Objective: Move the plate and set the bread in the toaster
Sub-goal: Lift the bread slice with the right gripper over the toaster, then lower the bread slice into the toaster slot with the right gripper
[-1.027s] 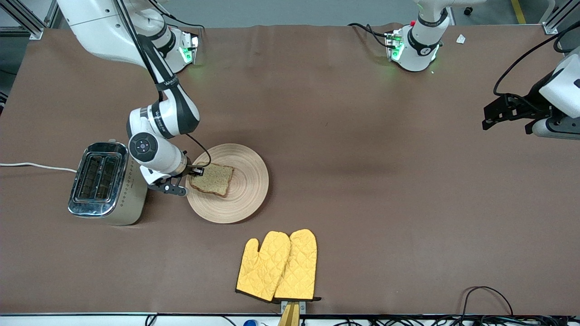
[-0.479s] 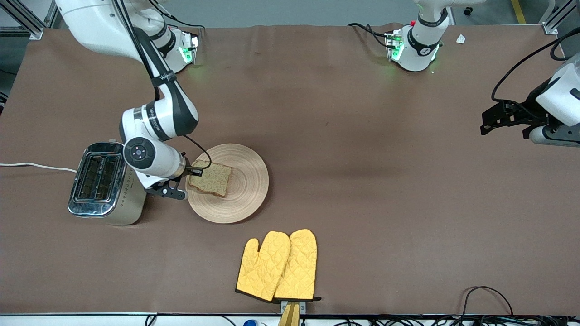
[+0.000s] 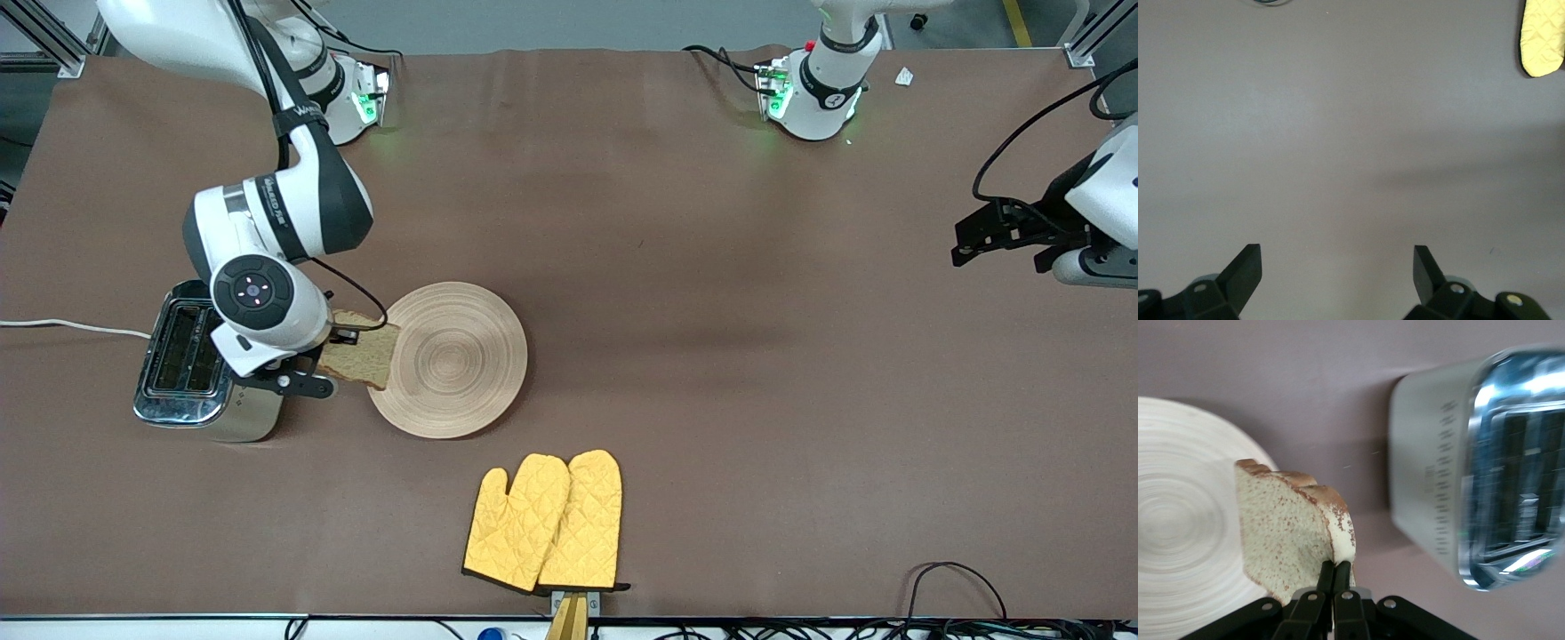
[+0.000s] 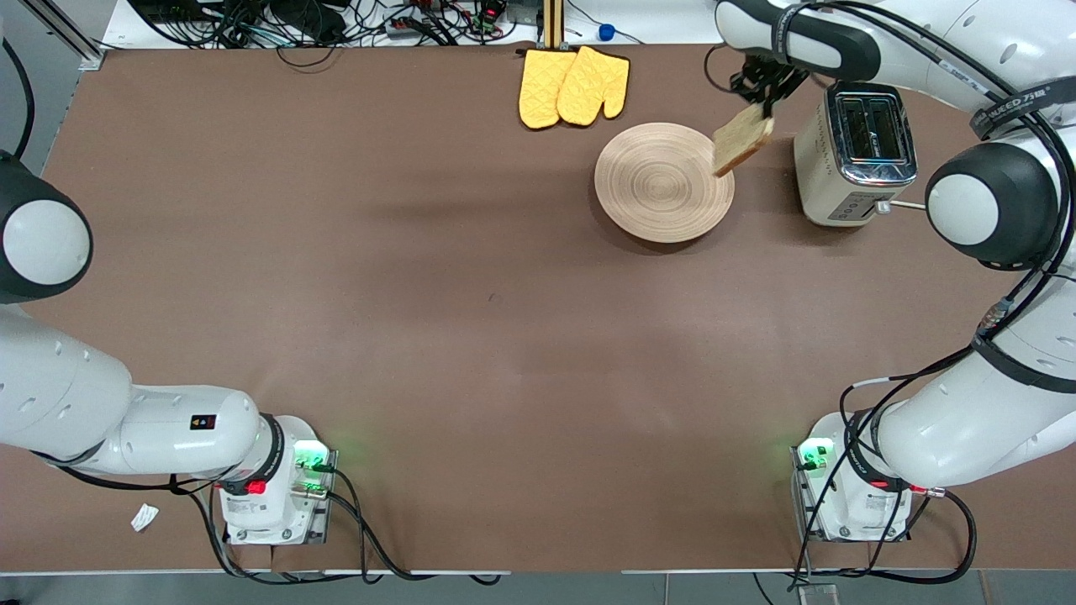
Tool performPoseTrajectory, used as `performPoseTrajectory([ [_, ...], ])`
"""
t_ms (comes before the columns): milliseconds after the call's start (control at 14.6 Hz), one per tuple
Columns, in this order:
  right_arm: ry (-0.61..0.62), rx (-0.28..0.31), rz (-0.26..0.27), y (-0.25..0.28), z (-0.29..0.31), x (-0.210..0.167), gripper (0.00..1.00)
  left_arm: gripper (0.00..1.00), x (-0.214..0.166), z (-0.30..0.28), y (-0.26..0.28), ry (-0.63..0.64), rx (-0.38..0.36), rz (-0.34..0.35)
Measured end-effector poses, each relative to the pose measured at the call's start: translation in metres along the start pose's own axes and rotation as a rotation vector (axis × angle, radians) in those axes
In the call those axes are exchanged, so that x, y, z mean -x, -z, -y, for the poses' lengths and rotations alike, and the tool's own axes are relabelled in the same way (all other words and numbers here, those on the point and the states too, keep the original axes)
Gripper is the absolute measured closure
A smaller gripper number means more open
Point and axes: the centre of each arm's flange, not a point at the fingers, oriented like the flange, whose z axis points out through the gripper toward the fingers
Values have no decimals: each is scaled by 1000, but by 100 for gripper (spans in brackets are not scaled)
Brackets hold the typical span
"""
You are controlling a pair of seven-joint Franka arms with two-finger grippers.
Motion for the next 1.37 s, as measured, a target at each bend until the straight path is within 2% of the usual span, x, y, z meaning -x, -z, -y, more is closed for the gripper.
performPoseTrajectory([
  [411, 98, 242, -40, 38, -40, -4, 97, 0, 0, -1, -1, -2, 0, 1],
  [548, 127, 305, -41, 40, -41, -2, 97, 0, -1, -2, -2, -3, 0, 4],
  [753, 121, 347, 2, 36, -51, 0, 97, 0, -1, -2, -3, -4, 1, 5],
  [958, 126, 408, 16, 31, -79, -10, 97, 0, -1, -4, -3, -6, 1, 5],
  [1163, 115, 443, 45, 24, -111, -18, 97, 0, -2, -4, -2, -8, 1, 0],
  [1369, 108, 483, 45, 23, -124, -22, 97, 0, -2, -6, -2, -11, 1, -1],
])
